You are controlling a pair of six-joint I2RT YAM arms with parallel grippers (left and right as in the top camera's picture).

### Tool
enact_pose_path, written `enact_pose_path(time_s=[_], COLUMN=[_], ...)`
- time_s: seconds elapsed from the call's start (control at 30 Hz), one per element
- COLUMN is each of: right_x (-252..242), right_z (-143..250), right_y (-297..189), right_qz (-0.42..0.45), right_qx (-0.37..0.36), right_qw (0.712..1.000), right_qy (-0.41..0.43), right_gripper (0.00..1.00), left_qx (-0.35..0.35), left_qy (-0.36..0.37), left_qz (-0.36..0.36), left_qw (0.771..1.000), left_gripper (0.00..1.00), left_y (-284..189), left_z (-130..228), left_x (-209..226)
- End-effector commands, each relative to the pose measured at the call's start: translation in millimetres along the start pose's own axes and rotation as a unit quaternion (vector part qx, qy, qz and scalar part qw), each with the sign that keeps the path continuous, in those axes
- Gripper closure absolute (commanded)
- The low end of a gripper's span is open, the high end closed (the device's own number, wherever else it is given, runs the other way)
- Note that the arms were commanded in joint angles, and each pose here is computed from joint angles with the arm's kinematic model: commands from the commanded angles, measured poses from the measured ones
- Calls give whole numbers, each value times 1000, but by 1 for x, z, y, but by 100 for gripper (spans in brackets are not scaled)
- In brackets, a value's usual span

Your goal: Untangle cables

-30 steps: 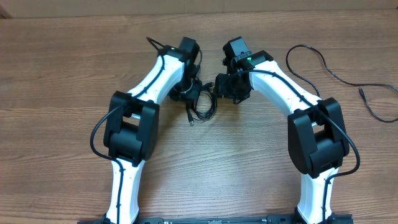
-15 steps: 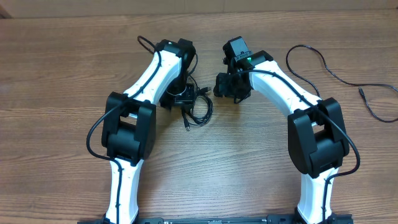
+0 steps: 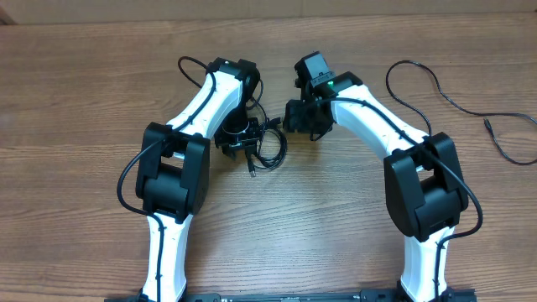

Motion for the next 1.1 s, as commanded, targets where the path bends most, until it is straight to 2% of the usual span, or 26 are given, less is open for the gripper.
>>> enact_pose_path(time_s=[0.0, 0.43, 0.73, 0.8, 0.93, 1.07], right_x=[2, 16, 14, 14, 2, -4], right_z=[9, 34, 31, 31, 28, 24], right_y=[10, 13, 0, 0, 1, 1], right_qz=[-1, -17, -21, -19, 18, 42], right_qx=[8, 57, 70, 70, 60, 49], right_qw=[1000, 998, 996, 996, 997, 996], right_qy=[-7, -23, -47, -53, -54, -57], right_gripper=[47, 48, 47, 49, 61, 61], left_qx=[-7, -15, -2, 0, -2, -3], left_qy=[-38, -34, -33, -33, -33, -32], left_qz=[12, 24, 14, 13, 14, 15], left_qw=[999, 999, 999, 999, 999, 999], left_gripper=[66, 64, 69, 70, 71, 71], left_y=[-6, -3, 9, 11, 12, 12], left_z=[5, 6, 11, 12, 11, 11], left_x=[-1, -14, -9, -8, -8, -9])
Point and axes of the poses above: each gripper's point midway between its finger pads, its own y axis out along the fingers, its own x axis along the line the jaws close on, z = x × y, the point moved 2 cm from there along -y, back along the fingers, and after that the axes turned 4 degrees about -y, right-handed, at the moved point
